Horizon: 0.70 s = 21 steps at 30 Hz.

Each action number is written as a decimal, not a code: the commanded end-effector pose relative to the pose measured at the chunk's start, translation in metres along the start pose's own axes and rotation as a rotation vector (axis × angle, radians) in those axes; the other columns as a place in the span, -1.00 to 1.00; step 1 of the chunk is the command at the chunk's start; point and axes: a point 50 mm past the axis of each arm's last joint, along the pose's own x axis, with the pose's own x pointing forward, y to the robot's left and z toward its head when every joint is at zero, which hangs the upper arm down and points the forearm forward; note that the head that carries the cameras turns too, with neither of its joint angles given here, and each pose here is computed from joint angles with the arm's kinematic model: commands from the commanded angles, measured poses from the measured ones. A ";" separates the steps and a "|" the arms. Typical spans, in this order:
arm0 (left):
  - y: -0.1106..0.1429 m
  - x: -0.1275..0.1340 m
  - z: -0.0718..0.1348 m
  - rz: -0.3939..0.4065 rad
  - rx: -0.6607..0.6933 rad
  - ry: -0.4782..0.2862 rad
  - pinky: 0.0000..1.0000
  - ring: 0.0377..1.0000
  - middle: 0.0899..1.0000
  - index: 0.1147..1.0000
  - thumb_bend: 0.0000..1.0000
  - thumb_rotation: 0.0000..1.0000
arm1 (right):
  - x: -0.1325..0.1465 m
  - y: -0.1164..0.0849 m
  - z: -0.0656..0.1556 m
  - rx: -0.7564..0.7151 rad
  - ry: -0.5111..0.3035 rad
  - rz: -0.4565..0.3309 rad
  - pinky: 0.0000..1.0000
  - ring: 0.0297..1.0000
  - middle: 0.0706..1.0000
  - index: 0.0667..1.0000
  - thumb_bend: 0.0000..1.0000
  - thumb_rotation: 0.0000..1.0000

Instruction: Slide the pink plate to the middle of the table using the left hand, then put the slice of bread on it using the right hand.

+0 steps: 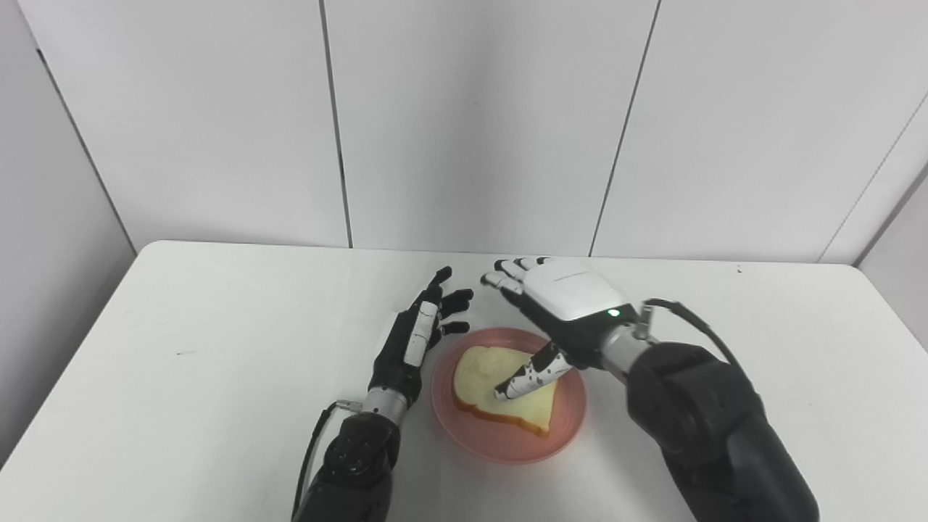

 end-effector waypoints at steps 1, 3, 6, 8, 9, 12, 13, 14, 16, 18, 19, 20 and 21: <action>0.008 -0.013 -0.022 0.034 -0.002 0.084 0.42 0.68 0.60 0.77 0.80 1.00 | 0.007 -0.004 -0.010 0.126 -0.027 -0.119 0.66 0.90 0.95 1.00 0.80 0.47; 0.006 -0.014 -0.020 0.045 0.015 0.064 0.49 0.67 0.62 0.73 0.80 1.00 | 0.012 0.005 -0.023 0.240 -0.035 -0.162 0.51 0.82 0.92 0.99 0.71 0.64; 0.004 -0.016 -0.017 0.060 0.040 0.026 0.60 0.68 0.64 0.70 0.79 1.00 | 0.018 0.017 -0.041 0.387 -0.047 -0.230 0.45 0.74 0.84 0.95 0.65 0.73; 0.003 -0.017 -0.014 0.070 0.056 0.003 0.70 0.72 0.66 0.69 0.81 1.00 | 0.020 0.025 -0.049 0.448 -0.054 -0.275 0.51 0.72 0.79 0.90 0.62 0.89; 0.003 -0.017 -0.013 0.077 0.068 -0.009 0.70 0.72 0.65 0.68 0.80 1.00 | 0.021 0.029 -0.054 0.474 -0.056 -0.295 0.52 0.70 0.77 0.87 0.60 0.86; 0.000 -0.016 -0.007 0.108 0.089 -0.050 0.73 0.76 0.66 0.64 0.79 1.00 | 0.024 0.042 -0.067 0.587 -0.065 -0.376 0.52 0.68 0.71 0.76 0.57 0.81; -0.001 -0.016 -0.006 0.120 0.091 -0.060 0.75 0.77 0.66 0.63 0.79 1.00 | 0.024 0.047 -0.070 0.632 -0.066 -0.418 0.49 0.64 0.66 0.71 0.54 0.77; -0.003 -0.016 -0.004 0.132 0.102 -0.071 0.79 0.80 0.67 0.61 0.81 1.00 | 0.025 0.053 -0.076 0.693 -0.059 -0.470 0.44 0.58 0.59 0.65 0.48 0.72; -0.007 -0.017 0.001 0.149 0.124 -0.086 0.81 0.81 0.68 0.60 0.82 1.00 | 0.026 0.064 -0.086 0.838 -0.037 -0.555 0.43 0.54 0.54 0.61 0.44 0.67; -0.011 -0.017 0.006 0.156 0.134 -0.099 0.89 0.87 0.72 0.61 0.84 1.00 | 0.027 0.074 -0.094 0.964 -0.007 -0.606 0.43 0.48 0.49 0.58 0.45 0.58; -0.012 -0.018 0.009 0.158 0.135 -0.106 0.94 0.89 0.75 0.61 0.84 1.00 | 0.028 0.078 -0.097 1.001 0.003 -0.614 0.45 0.47 0.50 0.60 0.40 0.58; -0.013 -0.018 0.011 0.159 0.136 -0.110 0.99 0.93 0.78 0.62 0.84 1.00 | 0.028 0.080 -0.099 1.018 0.007 -0.617 0.48 0.48 0.53 0.62 0.36 0.62; -0.014 -0.017 0.015 0.160 0.134 -0.117 0.99 0.93 0.78 0.62 0.84 1.00 | 0.028 0.082 -0.100 1.027 0.012 -0.614 0.48 0.48 0.53 0.62 0.36 0.62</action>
